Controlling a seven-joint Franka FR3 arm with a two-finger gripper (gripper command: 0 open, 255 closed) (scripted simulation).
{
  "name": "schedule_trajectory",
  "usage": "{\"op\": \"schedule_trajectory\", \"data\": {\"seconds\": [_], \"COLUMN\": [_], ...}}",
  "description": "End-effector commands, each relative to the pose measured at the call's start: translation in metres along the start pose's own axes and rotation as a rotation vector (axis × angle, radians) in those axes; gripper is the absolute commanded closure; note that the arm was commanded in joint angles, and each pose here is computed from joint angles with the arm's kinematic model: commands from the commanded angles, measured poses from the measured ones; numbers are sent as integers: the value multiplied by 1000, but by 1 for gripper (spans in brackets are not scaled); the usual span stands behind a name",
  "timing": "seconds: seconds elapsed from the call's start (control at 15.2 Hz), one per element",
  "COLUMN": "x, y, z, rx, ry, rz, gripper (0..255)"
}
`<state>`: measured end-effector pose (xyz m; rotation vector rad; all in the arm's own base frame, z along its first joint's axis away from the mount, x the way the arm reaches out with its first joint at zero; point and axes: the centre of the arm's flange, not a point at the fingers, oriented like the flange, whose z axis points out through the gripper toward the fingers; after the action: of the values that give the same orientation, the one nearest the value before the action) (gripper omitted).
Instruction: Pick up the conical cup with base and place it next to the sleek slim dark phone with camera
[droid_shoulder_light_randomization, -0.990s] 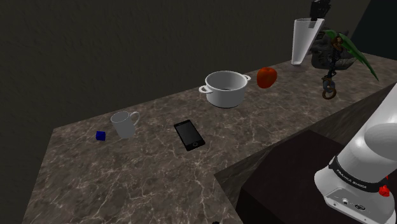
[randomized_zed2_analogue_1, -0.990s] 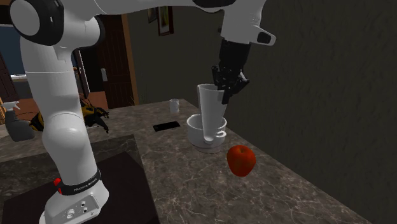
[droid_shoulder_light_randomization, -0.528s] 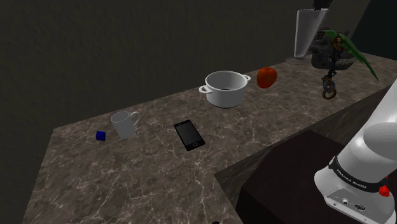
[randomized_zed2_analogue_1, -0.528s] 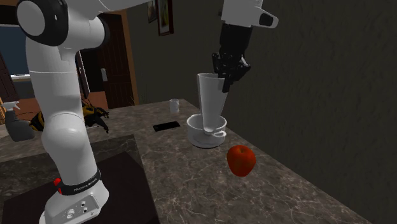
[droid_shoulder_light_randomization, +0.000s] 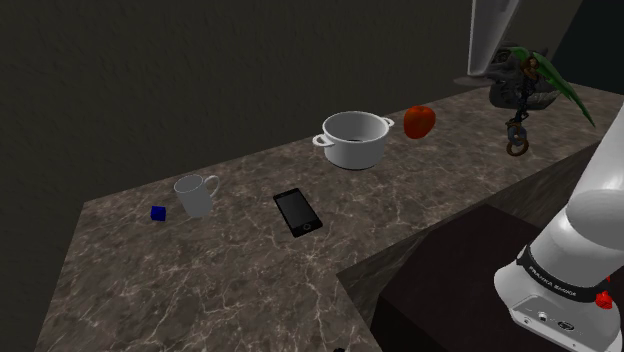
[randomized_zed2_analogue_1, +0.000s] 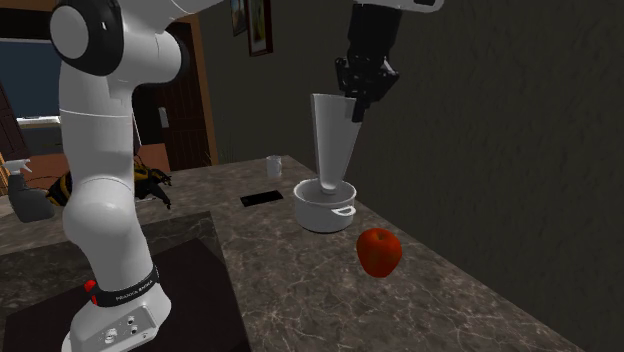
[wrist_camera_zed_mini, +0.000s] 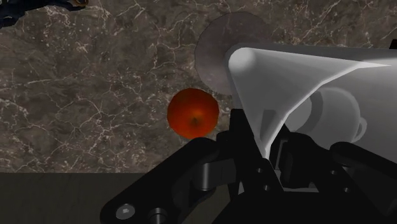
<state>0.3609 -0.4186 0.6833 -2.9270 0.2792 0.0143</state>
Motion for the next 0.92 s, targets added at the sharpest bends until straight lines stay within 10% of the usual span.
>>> {"op": "schedule_trajectory", "data": {"seconds": [0.0, 0.86], "x": [-1, 35], "y": [-4, -156], "z": [-10, 18], "rx": [0, 0], "ry": [0, 0], "rz": [0, 0], "gripper": [255, 255]}}
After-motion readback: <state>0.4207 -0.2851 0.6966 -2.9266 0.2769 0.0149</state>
